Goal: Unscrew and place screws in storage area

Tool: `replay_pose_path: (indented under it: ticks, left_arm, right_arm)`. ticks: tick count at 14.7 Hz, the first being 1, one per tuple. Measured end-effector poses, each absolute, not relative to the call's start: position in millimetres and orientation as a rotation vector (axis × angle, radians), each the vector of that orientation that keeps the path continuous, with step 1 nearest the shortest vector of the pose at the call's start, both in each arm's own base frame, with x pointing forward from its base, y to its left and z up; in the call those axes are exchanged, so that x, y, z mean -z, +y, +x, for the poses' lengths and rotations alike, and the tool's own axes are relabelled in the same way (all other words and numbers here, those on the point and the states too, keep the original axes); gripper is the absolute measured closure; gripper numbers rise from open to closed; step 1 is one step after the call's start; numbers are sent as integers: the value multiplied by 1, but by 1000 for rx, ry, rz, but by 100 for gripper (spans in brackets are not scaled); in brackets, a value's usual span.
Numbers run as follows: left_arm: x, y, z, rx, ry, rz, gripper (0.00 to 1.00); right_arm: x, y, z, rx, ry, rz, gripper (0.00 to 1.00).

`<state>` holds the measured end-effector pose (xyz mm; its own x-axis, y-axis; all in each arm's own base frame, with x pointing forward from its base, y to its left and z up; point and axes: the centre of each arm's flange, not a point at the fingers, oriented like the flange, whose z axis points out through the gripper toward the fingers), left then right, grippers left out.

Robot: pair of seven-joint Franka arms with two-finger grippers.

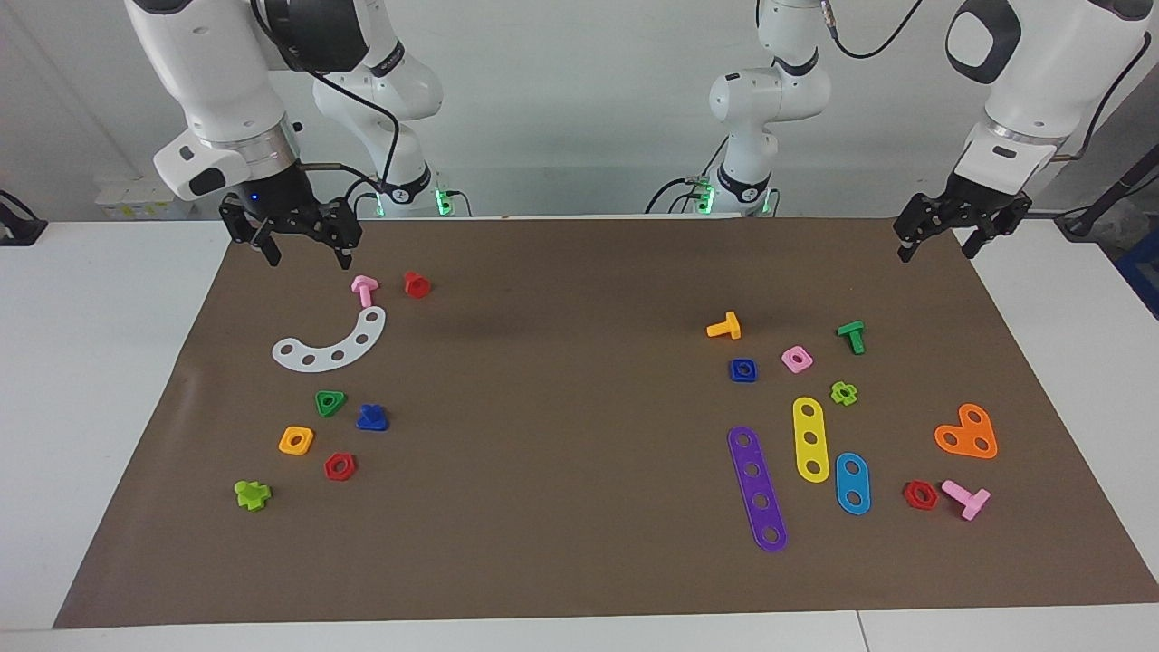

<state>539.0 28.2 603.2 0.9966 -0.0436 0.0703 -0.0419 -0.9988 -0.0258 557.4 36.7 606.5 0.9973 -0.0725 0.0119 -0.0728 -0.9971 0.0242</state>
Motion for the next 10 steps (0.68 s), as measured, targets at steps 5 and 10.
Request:
replay_pose_path:
  ticks: [5, 10]
  left_arm:
    - [-603, 28, 539, 111, 67, -3115, 0]
    - [-603, 28, 539, 110, 67, -3115, 0]
  right_arm:
    - [-605, 37, 556, 4, -113, 3114, 0]
    - [-605, 37, 556, 4, -88, 3115, 0]
